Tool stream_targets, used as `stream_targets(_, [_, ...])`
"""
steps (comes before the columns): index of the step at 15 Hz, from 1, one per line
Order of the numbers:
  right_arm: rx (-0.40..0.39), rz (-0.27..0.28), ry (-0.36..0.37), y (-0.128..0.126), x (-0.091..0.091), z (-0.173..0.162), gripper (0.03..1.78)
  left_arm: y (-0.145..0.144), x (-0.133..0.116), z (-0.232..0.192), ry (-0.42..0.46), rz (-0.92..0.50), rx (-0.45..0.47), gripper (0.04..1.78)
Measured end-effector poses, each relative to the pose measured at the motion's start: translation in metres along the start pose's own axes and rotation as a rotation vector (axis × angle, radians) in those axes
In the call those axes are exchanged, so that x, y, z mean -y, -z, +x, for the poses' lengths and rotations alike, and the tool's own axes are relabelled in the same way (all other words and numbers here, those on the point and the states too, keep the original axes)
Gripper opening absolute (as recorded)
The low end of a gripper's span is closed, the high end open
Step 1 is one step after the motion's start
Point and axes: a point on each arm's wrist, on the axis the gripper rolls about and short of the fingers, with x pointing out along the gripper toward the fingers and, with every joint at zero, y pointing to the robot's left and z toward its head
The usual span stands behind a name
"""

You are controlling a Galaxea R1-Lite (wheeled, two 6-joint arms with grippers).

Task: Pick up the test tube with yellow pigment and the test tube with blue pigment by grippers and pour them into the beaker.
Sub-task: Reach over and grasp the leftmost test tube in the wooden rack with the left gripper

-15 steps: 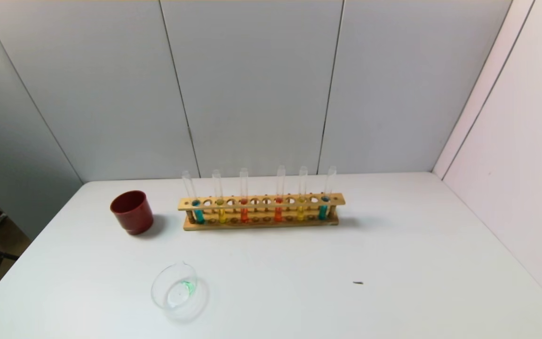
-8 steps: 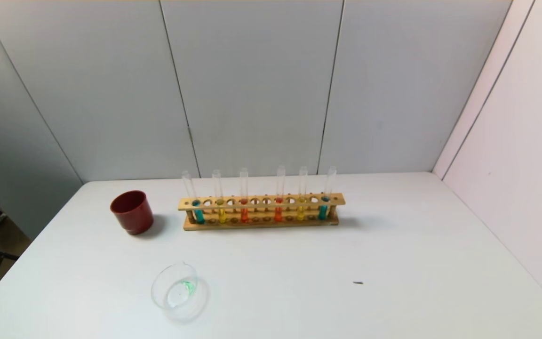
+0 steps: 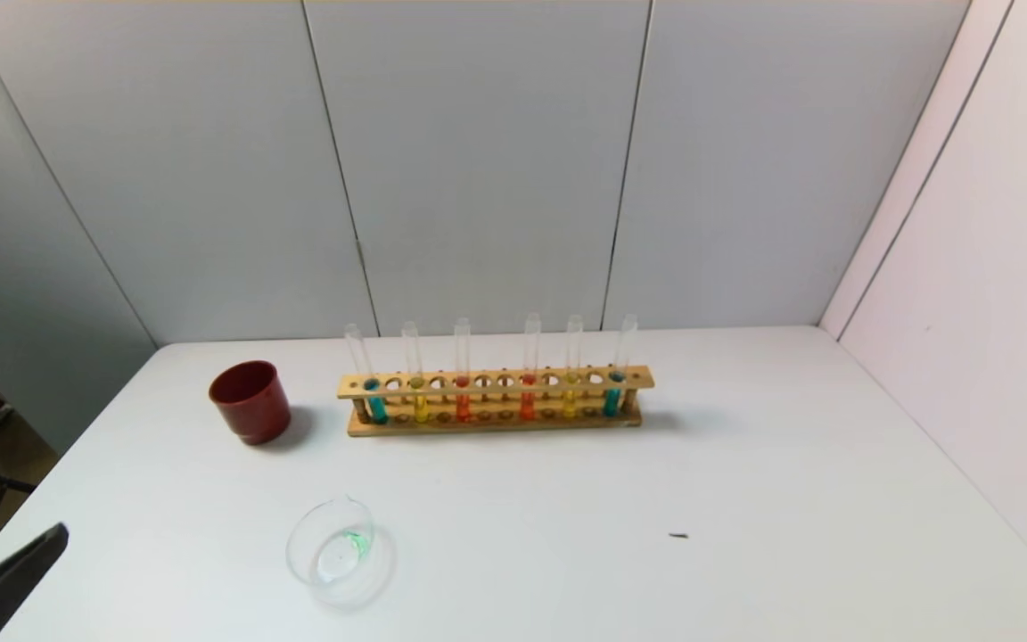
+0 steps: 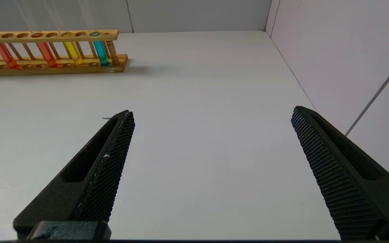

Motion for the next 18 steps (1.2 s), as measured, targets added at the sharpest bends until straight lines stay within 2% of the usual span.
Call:
stream_targets(4, [0.0, 0.0, 0.0, 0.0, 0.0, 0.0, 1.7, -0.026, -0.007, 0.062, 0.039, -0.007, -0.038, 1.75])
stream_targets(8, [0.0, 0.0, 0.0, 0.0, 0.0, 0.0, 1.7, -0.031, -0.002, 0.121, 0.102, -0.01, -0.141, 1.75])
stream_targets(11, [0.0, 0.0, 0.0, 0.0, 0.0, 0.0, 1.7, -0.023, 0.008, 0.164, 0.089, 0.007, -0.198, 1.75])
stream_targets(18, [0.0, 0.0, 0.0, 0.0, 0.0, 0.0, 1.7, 0.01, 0.027, 0.244, 0.084, 0.023, -0.202, 1.75])
